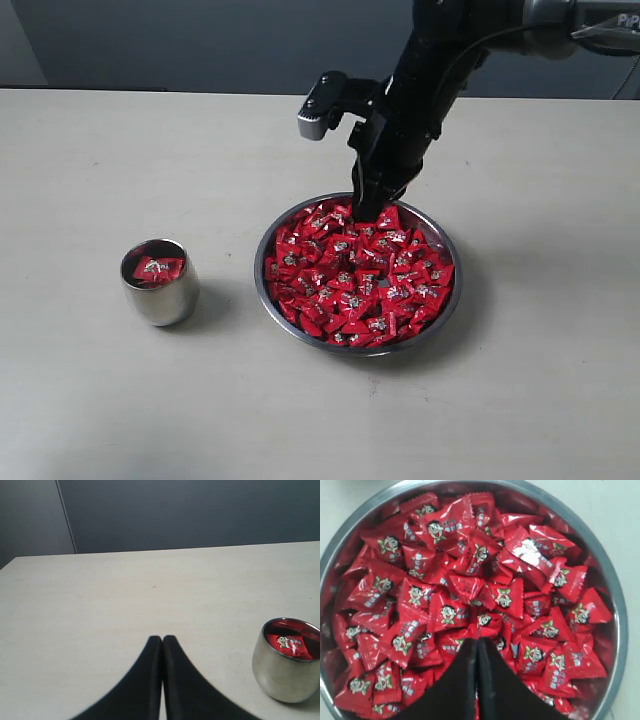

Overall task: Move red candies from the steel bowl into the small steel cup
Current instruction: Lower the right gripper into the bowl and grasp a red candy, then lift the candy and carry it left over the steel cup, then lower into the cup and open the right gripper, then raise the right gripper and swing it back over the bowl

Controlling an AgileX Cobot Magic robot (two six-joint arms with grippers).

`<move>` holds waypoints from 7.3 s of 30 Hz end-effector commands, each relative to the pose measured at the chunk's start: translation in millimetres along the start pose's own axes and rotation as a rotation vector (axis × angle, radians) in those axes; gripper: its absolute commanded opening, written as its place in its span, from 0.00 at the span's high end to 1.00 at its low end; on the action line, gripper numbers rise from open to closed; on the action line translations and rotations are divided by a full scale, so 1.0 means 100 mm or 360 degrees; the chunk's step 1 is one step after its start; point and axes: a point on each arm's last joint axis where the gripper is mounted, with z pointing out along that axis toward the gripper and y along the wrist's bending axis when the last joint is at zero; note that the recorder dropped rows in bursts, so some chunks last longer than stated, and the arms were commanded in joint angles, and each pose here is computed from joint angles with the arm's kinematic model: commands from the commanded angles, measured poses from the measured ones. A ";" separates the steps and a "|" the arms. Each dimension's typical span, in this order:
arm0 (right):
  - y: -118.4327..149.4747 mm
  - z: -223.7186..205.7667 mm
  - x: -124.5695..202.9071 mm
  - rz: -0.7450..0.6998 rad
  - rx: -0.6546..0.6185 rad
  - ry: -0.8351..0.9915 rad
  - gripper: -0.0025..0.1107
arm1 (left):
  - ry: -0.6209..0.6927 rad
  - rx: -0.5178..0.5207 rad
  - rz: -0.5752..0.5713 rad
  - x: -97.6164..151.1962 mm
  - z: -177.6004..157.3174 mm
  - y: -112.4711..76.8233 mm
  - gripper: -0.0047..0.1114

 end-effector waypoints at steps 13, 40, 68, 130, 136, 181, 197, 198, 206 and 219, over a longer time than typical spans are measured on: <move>0.06 0.14 -0.07 0.0144 0.0074 0.0121 0.87 | -0.0004 0.0000 -0.0008 0.01 0.00 0.00 0.96; -0.02 0.48 0.00 0.0169 0.0015 0.0203 0.72 | -0.0004 0.0000 -0.0008 0.01 0.00 0.00 0.96; -0.07 0.73 0.04 0.0203 -0.0006 0.0238 0.72 | -0.0004 0.0000 -0.0008 0.01 0.00 0.00 0.96; 0.04 -0.08 -0.55 0.0373 0.0090 -0.0761 0.99 | -0.0004 0.0000 -0.0008 0.01 0.00 0.00 0.96; 0.17 -0.09 -0.74 0.0097 -0.0048 -0.0810 0.99 | -0.0004 0.0000 -0.0008 0.01 0.00 0.00 0.96; 0.82 0.48 -1.52 -0.0379 -0.0226 -0.0335 0.58 | -0.0004 0.0000 -0.0008 0.01 0.00 0.00 0.96; 0.77 0.49 -1.50 -0.0286 -0.0155 -0.0284 0.65 | -0.0004 0.0000 -0.0008 0.01 0.00 0.00 0.96; 0.75 0.49 -1.49 -0.0249 -0.0129 -0.0271 0.70 | -0.0004 0.0000 -0.0008 0.01 0.00 0.00 0.96; 0.68 0.35 -1.55 -0.0077 0.0012 -0.0381 0.99 | -0.0004 0.0000 -0.0008 0.01 0.00 0.00 0.96; 0.34 -0.02 -1.48 0.0317 0.0144 -0.0717 0.99 | -0.0004 0.0000 -0.0008 0.01 0.00 0.00 0.96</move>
